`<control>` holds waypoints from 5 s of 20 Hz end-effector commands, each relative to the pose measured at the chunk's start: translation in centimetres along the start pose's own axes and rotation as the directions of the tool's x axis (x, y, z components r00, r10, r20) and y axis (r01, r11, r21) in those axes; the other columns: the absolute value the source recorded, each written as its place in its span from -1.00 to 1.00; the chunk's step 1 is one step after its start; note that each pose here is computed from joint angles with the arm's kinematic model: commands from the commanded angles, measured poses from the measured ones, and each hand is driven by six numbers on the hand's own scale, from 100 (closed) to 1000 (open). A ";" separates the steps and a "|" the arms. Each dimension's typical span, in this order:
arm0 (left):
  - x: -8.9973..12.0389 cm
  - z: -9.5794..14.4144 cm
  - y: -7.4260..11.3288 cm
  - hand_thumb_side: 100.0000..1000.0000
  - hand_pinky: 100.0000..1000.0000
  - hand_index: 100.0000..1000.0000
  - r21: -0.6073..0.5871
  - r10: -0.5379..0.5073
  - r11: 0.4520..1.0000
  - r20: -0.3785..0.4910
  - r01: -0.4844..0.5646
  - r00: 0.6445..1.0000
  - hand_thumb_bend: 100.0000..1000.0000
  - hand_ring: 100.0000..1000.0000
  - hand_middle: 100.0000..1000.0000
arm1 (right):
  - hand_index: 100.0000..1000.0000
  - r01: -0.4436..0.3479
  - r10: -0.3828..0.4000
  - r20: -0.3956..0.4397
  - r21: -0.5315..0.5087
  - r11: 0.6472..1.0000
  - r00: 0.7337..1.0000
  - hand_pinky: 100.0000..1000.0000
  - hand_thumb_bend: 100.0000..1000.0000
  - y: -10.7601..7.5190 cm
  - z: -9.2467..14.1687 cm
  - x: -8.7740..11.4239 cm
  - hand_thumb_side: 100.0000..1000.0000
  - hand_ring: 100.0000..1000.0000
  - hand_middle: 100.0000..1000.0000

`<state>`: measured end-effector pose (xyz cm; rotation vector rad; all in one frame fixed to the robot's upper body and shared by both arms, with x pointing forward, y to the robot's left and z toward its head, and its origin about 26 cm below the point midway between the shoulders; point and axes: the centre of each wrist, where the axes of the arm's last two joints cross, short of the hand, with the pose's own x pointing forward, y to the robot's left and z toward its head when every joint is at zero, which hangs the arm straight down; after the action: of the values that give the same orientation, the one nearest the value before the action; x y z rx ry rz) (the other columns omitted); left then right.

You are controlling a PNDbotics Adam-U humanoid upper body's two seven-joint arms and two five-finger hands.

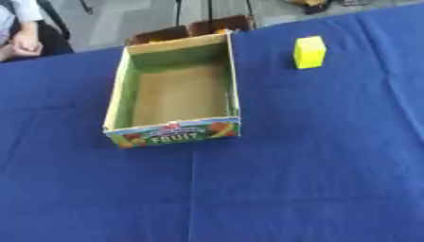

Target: Pick up objects on the table and place them in the box.

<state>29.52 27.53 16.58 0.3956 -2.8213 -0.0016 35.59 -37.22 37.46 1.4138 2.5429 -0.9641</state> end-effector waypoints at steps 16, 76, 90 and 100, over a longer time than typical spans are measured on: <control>0.4 -0.1 0.6 1.00 0.58 1.00 -0.046 -0.009 0.999 0.009 0.009 1.000 -1.00 0.76 0.74 | 0.76 -0.158 0.156 0.077 0.768 0.620 0.985 0.51 0.82 4.4 -2.8 -8.0 0.81 0.58 0.86; 0.6 0.0 -0.5 1.00 0.59 0.96 -0.089 0.035 0.995 0.012 -0.034 0.999 -1.00 0.75 0.69 | 1.00 0.199 0.182 -0.277 0.912 0.358 0.943 0.66 0.74 8.2 -4.6 -7.0 0.87 1.00 0.87; 0.6 0.0 -0.6 1.00 0.59 0.96 -0.083 0.034 0.996 0.003 -0.033 0.999 -1.00 0.75 0.69 | 1.00 0.175 0.208 -0.270 0.907 0.384 0.940 0.70 0.71 7.3 -4.8 -7.2 0.97 1.00 0.96; 0.6 0.1 -0.6 0.98 0.59 0.96 -0.082 0.030 0.996 -0.004 -0.031 1.000 -1.00 0.75 0.68 | 1.00 0.215 0.217 -0.276 0.940 0.266 0.936 0.80 -0.21 7.7 -3.0 -7.8 -0.43 1.00 1.00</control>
<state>29.34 26.78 15.91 0.3284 -2.7896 -0.0997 47.59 -37.47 37.33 1.9958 2.2320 -2.6534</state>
